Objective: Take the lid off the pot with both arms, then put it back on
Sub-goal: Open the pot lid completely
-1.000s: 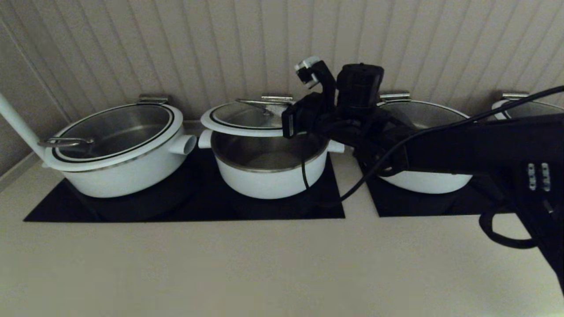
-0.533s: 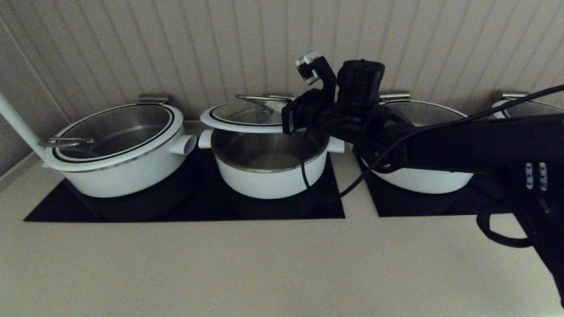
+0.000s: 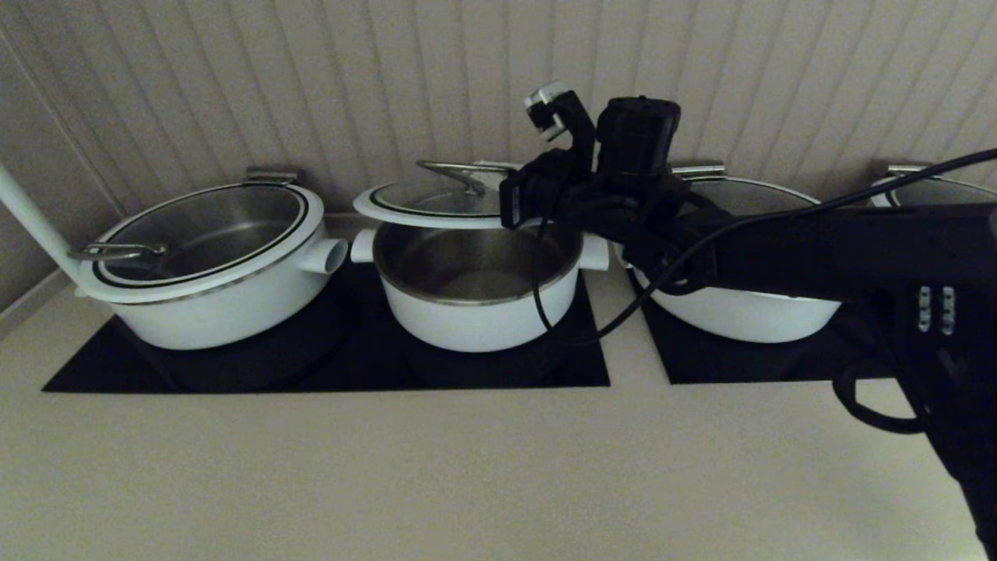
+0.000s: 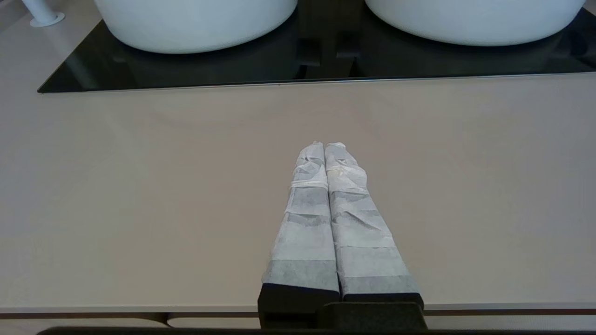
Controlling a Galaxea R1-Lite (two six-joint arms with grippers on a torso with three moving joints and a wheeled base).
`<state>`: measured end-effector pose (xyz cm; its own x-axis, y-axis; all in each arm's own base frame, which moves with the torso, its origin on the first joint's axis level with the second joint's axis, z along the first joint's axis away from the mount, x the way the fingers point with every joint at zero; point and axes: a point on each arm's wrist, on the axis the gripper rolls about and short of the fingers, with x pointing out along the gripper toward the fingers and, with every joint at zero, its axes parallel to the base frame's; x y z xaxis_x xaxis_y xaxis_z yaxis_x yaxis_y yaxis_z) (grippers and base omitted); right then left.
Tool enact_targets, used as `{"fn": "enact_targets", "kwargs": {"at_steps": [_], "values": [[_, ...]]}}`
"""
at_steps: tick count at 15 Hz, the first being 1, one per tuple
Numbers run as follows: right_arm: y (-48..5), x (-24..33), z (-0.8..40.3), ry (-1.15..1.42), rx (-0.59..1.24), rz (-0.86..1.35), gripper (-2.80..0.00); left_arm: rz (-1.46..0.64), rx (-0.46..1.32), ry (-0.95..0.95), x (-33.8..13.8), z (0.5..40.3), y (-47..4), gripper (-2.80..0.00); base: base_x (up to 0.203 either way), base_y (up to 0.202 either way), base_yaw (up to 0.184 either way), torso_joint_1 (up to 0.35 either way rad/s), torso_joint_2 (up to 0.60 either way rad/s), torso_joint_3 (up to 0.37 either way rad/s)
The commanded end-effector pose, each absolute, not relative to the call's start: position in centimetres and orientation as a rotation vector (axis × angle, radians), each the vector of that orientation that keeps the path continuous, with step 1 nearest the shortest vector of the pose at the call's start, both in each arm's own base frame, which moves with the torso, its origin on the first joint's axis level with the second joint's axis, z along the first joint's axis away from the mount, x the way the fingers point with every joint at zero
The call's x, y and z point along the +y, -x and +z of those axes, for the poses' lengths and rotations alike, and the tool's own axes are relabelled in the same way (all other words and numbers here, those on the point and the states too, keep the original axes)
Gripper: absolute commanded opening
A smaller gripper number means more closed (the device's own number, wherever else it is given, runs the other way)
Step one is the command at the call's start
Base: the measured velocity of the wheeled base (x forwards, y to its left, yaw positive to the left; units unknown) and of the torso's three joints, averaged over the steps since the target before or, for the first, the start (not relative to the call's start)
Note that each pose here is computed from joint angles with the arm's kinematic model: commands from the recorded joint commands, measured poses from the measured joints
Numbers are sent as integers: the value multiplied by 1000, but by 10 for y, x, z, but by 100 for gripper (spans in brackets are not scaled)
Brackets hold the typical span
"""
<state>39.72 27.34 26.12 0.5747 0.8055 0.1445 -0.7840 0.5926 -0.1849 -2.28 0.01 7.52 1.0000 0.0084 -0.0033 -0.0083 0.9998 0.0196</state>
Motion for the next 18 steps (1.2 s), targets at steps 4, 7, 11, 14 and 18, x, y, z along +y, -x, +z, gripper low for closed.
{"fn": "enact_targets", "kwargs": {"at_steps": [4,7,11,14,18], "values": [[-394,272,264,109,-204,946,-280,9,3,-20,0,75,23,-280,0,0,0,0,0,0],[-391,270,268,111,-184,949,-280,9,3,-20,0,75,23,-280,0,0,0,0,0,0],[-388,268,270,114,-161,951,-280,9,3,-20,0,75,23,-280,0,0,0,0,0,0],[-386,267,271,116,-139,953,-280,8,3,-20,0,75,23,-280,0,0,0,0,0,0],[-381,263,266,120,-105,956,-280,9,3,-20,0,75,23,-280,0,0,0,0,0,0]]}}
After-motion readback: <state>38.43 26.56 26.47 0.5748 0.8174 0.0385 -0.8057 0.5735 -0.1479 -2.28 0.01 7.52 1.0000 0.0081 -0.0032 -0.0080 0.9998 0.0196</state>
